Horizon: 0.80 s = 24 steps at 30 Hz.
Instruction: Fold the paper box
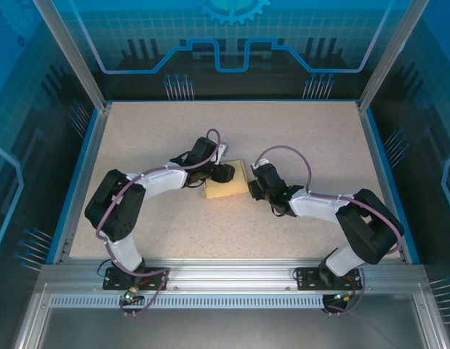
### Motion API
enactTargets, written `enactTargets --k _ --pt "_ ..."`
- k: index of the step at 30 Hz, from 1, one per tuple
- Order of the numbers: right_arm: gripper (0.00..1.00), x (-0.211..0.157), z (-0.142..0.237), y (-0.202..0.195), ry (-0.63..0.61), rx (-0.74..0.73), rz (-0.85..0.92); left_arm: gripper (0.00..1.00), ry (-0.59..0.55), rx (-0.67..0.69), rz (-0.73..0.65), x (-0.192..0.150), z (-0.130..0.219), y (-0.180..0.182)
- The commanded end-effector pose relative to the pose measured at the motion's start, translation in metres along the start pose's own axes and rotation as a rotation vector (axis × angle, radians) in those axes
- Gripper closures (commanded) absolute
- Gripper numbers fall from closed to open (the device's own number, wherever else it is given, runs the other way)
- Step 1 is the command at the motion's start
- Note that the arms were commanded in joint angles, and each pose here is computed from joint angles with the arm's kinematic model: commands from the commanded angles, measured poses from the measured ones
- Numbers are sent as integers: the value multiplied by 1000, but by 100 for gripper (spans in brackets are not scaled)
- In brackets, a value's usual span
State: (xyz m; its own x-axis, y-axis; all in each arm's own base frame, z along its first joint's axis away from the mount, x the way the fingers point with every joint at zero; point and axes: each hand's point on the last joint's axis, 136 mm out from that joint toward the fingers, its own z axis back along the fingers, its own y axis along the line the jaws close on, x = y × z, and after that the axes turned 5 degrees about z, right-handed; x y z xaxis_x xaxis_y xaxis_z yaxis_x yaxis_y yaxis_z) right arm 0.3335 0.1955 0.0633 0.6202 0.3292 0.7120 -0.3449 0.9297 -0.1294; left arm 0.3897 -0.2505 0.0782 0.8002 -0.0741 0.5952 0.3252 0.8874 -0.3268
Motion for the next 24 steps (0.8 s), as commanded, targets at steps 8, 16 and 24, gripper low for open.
enactTargets --k 8,16,24 --pt "50 -3 11 -8 13 -23 32 31 62 -63 91 6 -14 5" --pt "49 -9 20 -11 32 -18 54 29 62 -56 85 11 -18 9" --pt "49 -15 25 -4 53 33 75 29 1 -119 75 28 -1 -5"
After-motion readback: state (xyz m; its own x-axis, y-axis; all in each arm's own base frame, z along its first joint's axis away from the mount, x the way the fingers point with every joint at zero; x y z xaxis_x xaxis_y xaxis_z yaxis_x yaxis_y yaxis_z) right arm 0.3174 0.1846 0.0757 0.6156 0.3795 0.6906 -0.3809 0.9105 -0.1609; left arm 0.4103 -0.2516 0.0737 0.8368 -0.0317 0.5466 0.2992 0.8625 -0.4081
